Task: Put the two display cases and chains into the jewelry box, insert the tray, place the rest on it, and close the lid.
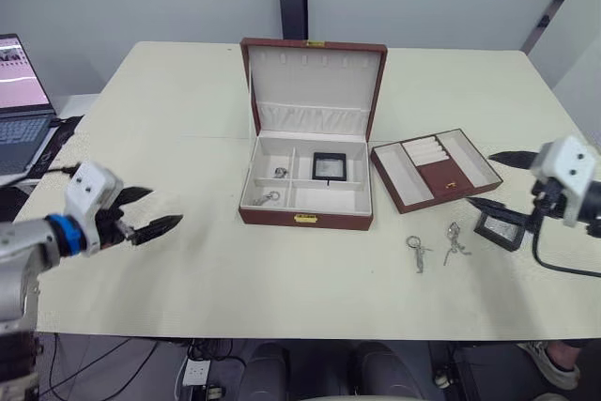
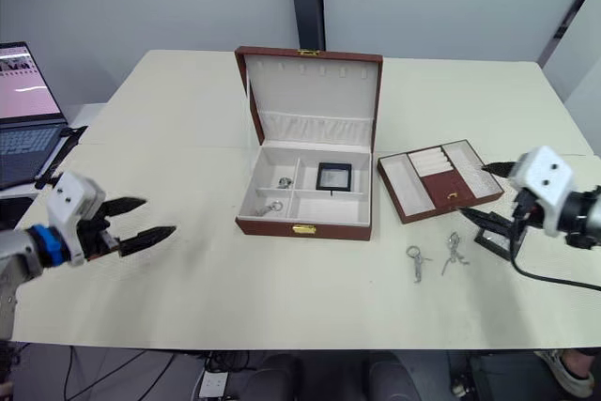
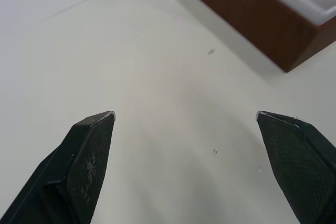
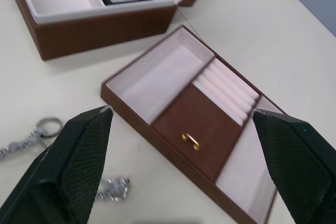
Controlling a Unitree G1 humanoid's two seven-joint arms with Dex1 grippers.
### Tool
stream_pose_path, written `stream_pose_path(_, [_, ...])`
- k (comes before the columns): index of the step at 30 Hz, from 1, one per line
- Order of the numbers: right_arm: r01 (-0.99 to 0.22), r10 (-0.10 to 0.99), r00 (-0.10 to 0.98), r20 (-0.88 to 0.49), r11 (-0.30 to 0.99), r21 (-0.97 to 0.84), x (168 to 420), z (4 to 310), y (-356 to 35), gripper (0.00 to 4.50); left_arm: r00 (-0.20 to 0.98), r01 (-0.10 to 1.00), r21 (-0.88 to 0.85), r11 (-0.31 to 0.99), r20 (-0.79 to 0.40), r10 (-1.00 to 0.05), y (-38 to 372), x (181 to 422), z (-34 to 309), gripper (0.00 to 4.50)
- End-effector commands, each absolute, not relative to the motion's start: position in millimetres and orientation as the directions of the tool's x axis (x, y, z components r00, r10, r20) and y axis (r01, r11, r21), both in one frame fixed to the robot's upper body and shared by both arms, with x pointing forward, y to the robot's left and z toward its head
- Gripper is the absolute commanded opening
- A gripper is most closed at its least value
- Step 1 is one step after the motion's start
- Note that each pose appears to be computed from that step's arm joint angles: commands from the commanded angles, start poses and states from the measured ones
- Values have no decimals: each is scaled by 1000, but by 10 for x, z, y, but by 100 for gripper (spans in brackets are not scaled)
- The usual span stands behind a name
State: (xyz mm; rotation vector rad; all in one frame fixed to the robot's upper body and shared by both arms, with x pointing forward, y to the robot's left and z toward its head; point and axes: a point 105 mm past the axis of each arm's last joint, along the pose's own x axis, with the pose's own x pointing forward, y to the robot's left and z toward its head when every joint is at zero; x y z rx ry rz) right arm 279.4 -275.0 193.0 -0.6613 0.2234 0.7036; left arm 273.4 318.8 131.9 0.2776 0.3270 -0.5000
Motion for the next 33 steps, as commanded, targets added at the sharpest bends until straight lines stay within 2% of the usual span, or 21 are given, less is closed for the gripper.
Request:
stream_pose_path(1, [-614,443,788,-428,618,-492,2617,1952,-3139,450,878,432,173,885,-305,-369,3313,2594,1350,447])
stream_pose_path(7, [-586,358,787,-503,688,-427,2342,1688,-3491,450,877,408,105,907,-323,-356,3381,2422,1183,447])
stream_pose_path(11, [-605,316,754,-576,676,-421,2158,1492,-3616,450,873,400,94,912,-341,-348,3420,2359,1118,447])
stream_pose_path(21, [-615,308,737,-601,674,-409,2087,1363,-3660,450,868,414,110,904,-347,-355,3437,2314,1158,447])
stream_pose_path(29, [-622,310,732,-607,667,-410,2138,1351,-3616,450,733,654,119,747,-341,-588,2960,2296,1414,447])
stream_pose_path(33, [-648,355,724,-591,643,-408,2188,1411,-3457,450,593,804,167,571,-297,-748,2449,2322,1631,447])
